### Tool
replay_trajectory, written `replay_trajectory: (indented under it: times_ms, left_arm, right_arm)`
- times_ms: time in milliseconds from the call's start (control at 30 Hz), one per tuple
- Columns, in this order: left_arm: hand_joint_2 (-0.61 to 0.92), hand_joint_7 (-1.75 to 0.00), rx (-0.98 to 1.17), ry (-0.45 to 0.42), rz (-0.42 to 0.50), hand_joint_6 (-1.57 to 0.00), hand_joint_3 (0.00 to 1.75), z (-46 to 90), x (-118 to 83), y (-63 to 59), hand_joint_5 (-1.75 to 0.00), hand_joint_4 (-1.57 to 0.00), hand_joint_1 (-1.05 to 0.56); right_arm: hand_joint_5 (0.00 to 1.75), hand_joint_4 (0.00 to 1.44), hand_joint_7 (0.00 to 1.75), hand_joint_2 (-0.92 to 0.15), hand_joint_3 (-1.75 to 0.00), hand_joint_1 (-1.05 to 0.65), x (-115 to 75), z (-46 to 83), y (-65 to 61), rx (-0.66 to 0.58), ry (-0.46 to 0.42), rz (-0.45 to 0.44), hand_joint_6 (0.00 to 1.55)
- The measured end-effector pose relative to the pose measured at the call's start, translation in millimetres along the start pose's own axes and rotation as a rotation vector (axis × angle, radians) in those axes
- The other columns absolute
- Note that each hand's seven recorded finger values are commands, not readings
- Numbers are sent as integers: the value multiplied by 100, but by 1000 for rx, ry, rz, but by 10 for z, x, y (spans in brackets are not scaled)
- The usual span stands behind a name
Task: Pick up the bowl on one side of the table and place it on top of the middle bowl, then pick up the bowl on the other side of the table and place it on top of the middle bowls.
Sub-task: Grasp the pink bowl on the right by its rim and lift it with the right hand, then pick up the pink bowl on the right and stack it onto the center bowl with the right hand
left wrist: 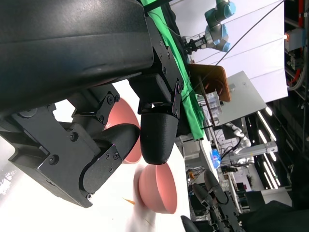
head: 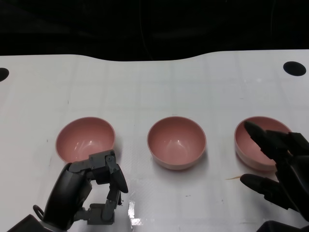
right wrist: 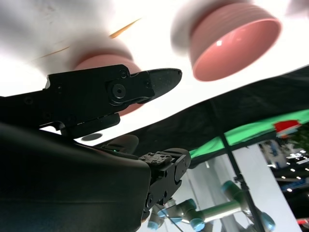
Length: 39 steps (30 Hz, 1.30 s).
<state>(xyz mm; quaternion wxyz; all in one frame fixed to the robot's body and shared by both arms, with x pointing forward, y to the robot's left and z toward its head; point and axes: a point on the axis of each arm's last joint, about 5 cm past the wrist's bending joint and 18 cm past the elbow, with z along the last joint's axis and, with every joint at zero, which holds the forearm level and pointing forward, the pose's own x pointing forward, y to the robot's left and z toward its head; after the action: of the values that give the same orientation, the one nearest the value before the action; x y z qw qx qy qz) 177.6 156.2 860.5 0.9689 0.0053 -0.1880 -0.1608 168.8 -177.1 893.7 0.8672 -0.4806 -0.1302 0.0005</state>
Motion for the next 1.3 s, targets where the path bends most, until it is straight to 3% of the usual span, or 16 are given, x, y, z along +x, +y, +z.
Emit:
replay_trajectory:
  times_ms: [200, 467, 600, 667, 733, 767, 800, 833, 867, 1000, 1033, 1100, 1133, 1167, 1233, 1300]
  left_arm:
    - [32, -148, -2, -1, 1, -83, 148, 0, 1, -5, -169, -91, -16]
    - [31, -147, -3, -3, 1, -85, 151, 2, 7, -11, -171, -92, -15]
    - [31, -146, -5, -4, 3, -85, 151, 3, 10, -12, -169, -92, -14]
    - [31, -146, -6, -5, 3, -85, 152, 4, 13, -12, -169, -92, -14]
    - [30, -146, -7, -5, 3, -85, 152, 5, 14, -12, -169, -92, -14]
    - [30, -146, -8, -4, 4, -85, 152, 6, 15, -13, -169, -92, -14]
    - [30, -146, -8, -4, 4, -85, 153, 6, 16, -13, -169, -92, -14]
    - [30, -146, -8, -4, 4, -85, 153, 7, 17, -13, -169, -92, -15]
    - [30, -147, -8, -4, 4, -85, 153, 8, 17, -12, -169, -92, -15]
    - [30, -146, -8, -6, 3, -84, 153, 12, 21, -12, -169, -91, -14]
    - [30, -147, -8, -6, 3, -84, 153, 13, 22, -12, -169, -91, -14]
    - [30, -147, -7, -8, 3, -84, 152, 19, 26, -12, -169, -91, -14]
    - [30, -147, -6, -11, 3, -84, 152, 24, 30, -11, -169, -91, -15]
    - [30, -147, -6, -13, 2, -84, 152, 28, 32, -11, -169, -91, -15]
    - [31, -147, -5, -15, 2, -84, 152, 35, 36, -11, -169, -92, -15]
    - [31, -147, -6, -12, 1, -84, 152, 35, 35, -13, -170, -92, -14]
  right_arm:
    - [61, 1, 5, -80, 0, -66, 72, 19, -3, -120, 83, 49, 23]
    - [62, 6, 5, -81, -1, -58, 243, -3, 33, -243, 112, 127, 29]
    - [46, 20, 4, -85, -1, -55, 321, -83, 135, -328, 120, 216, 43]
    - [37, 33, 4, -87, 0, -50, 354, -119, 175, -354, 130, 258, 53]
    - [26, 58, 4, -88, 0, -41, 387, -147, 208, -373, 130, 285, 68]
    - [24, 63, 4, -88, 0, -40, 403, -158, 219, -376, 130, 291, 71]
    - [55, 73, 4, -88, 0, -33, 417, -175, 231, -377, 126, 293, 80]
    - [96, 77, 5, -88, 0, -27, 430, -193, 241, -382, 115, 284, 93]
    - [113, 78, 5, -88, 0, -24, 445, -207, 253, -383, 100, 269, 98]
    - [151, 85, 14, -91, -11, -15, 477, -245, 296, -336, 55, 212, 123]
    - [165, 87, 80, -89, -27, -16, 477, -252, 305, -317, 46, 197, 105]
    - [172, 91, 144, -86, -41, -18, 481, -258, 315, -287, 23, 158, 82]
    - [174, 94, 162, -78, -58, -18, 485, -257, 318, -273, 8, 132, 76]
    - [174, 95, 168, -75, -67, -18, 494, -249, 317, -263, -11, 106, 74]
    - [175, 96, 173, -57, -105, -19, 532, -222, 304, -244, -48, 59, 72]
    - [175, 96, 174, -48, -119, -19, 586, -191, 277, -234, -77, 16, 72]
